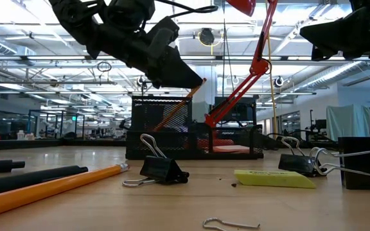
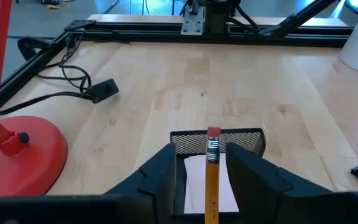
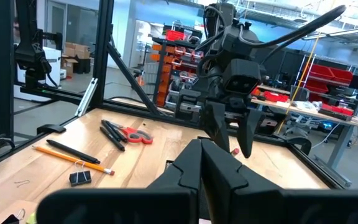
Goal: Pick and place office supplies into organizer
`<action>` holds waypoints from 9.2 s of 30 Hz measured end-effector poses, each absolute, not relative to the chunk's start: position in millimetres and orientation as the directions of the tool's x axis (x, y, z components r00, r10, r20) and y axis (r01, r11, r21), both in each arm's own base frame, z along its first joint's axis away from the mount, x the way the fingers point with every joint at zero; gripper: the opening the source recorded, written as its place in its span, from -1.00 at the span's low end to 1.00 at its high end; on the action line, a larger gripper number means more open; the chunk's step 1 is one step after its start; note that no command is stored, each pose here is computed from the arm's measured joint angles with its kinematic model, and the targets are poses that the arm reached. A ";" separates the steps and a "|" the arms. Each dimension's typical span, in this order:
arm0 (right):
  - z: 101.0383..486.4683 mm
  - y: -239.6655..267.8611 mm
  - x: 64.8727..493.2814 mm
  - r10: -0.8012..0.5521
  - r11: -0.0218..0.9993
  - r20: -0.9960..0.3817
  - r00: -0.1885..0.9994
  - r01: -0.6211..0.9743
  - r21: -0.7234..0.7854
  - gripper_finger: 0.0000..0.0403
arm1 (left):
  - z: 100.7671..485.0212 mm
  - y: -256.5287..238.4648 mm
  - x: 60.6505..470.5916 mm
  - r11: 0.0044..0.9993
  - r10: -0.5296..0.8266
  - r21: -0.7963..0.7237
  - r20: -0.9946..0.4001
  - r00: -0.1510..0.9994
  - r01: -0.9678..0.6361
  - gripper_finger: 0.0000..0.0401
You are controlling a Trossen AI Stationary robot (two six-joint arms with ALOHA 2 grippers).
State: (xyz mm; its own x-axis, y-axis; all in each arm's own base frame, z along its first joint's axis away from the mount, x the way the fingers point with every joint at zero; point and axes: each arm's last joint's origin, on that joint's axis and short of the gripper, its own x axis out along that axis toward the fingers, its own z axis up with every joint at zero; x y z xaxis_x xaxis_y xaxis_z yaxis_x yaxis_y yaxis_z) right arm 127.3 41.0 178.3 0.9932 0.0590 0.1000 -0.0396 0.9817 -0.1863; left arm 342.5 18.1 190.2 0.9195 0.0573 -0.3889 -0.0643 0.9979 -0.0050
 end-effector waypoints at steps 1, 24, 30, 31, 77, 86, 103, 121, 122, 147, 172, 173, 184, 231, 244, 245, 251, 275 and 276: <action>178.3 41.0 127.3 0.059 0.982 0.100 0.993 -0.040 -0.186 -0.98 | 190.8 18.1 342.4 0.998 0.057 -0.005 -0.387 0.920 -0.064 -0.24; 174.6 41.1 127.6 0.061 0.983 0.063 0.996 -0.049 -0.180 -0.98 | 298.9 -78.6 268.4 0.960 0.262 0.045 -0.479 0.838 -0.275 -0.15; 174.8 41.1 127.6 0.061 0.983 0.065 0.996 -0.049 -0.179 -0.98 | 284.3 -115.1 270.1 0.950 0.228 -0.075 -0.494 0.839 -0.302 -0.15; 175.0 41.1 127.6 0.061 0.983 0.067 0.996 -0.049 -0.179 -0.98 | 276.9 -121.7 270.6 0.953 0.226 -0.060 -0.512 0.829 -0.297 -0.15; 174.1 41.3 127.7 0.067 0.990 0.059 0.996 -0.059 -0.126 -0.98 | 209.7 -243.4 294.3 0.834 0.226 0.149 -0.971 0.083 -0.532 -0.15; 173.5 41.3 127.7 0.067 0.993 0.053 0.996 -0.061 -0.102 -0.98 | 184.2 -230.8 288.4 0.856 0.239 0.220 -0.971 -0.018 -0.467 -0.15; 171.3 41.4 127.8 0.067 0.992 0.030 0.997 -0.064 -0.108 -0.98 | 162.7 -208.6 272.6 0.894 0.081 0.043 -0.994 0.067 -0.446 -0.15; 170.1 41.4 127.9 0.067 0.992 0.019 0.998 -0.065 -0.111 -0.98 | 131.9 -195.2 255.7 0.882 0.011 -0.071 -0.985 0.170 -0.466 -0.15; 170.2 41.4 127.8 0.067 0.992 0.020 0.998 -0.065 -0.110 -0.98 | 131.8 -195.3 256.0 0.885 0.011 -0.071 -0.985 0.172 -0.461 -0.15; 170.2 41.4 127.9 0.067 0.992 0.020 0.998 -0.065 -0.110 -0.98 | 130.5 -197.3 259.5 0.899 -0.005 -0.097 -0.977 0.213 -0.427 -0.80; 170.7 41.4 127.8 0.067 0.992 0.025 0.997 -0.064 -0.111 -0.98 | 233.2 -175.2 286.0 0.973 0.204 0.017 -0.526 0.826 -0.230 -0.79; 170.8 41.4 127.8 0.067 0.992 0.025 0.997 -0.064 -0.111 -0.98 | 237.3 -174.1 288.5 0.974 0.217 0.054 -0.491 0.844 -0.219 -0.79; 170.9 41.4 127.8 0.067 0.992 0.027 0.997 -0.064 -0.108 -0.98 | 258.7 -113.7 329.2 0.917 0.361 0.295 -0.321 0.875 -0.270 -0.79; 167.4 41.3 127.9 0.064 0.991 -0.008 0.998 -0.064 -0.116 -0.98 | 156.0 -22.4 286.1 0.979 0.201 0.088 -0.321 0.925 -0.182 -0.79; 169.9 41.3 127.8 0.062 0.991 0.016 0.998 -0.060 -0.119 -0.98 | 152.5 -14.7 285.8 0.982 0.186 0.052 -0.363 0.913 -0.180 -0.79; 169.8 41.3 127.8 0.063 0.991 0.016 0.998 -0.061 -0.119 -0.98 | 152.6 -14.7 285.8 0.982 0.186 0.051 -0.361 0.914 -0.180 -0.79; 169.6 41.3 127.9 0.063 0.991 0.013 0.998 -0.061 -0.119 -0.98 | 152.7 -14.8 285.9 0.982 0.186 0.041 -0.359 0.915 -0.183 -0.63; 168.4 41.4 127.9 0.066 0.991 0.002 0.998 -0.066 -0.119 -0.98 | 246.5 -46.1 312.3 0.982 0.188 0.084 -0.376 0.908 -0.168 -0.26; 168.5 41.4 127.9 0.066 0.991 0.002 0.998 -0.066 -0.119 -0.98 | 254.5 -53.2 312.9 0.983 0.182 0.081 -0.401 0.898 -0.163 -0.26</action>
State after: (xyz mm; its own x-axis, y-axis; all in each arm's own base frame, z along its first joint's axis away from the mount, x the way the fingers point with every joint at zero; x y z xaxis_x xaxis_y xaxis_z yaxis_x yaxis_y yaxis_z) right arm 127.9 41.4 168.5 0.9978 0.0663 0.0025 -0.0656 0.9908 -0.1186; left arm 312.9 -53.2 254.5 0.8979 0.1819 -0.4008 -0.1630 0.9833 0.0811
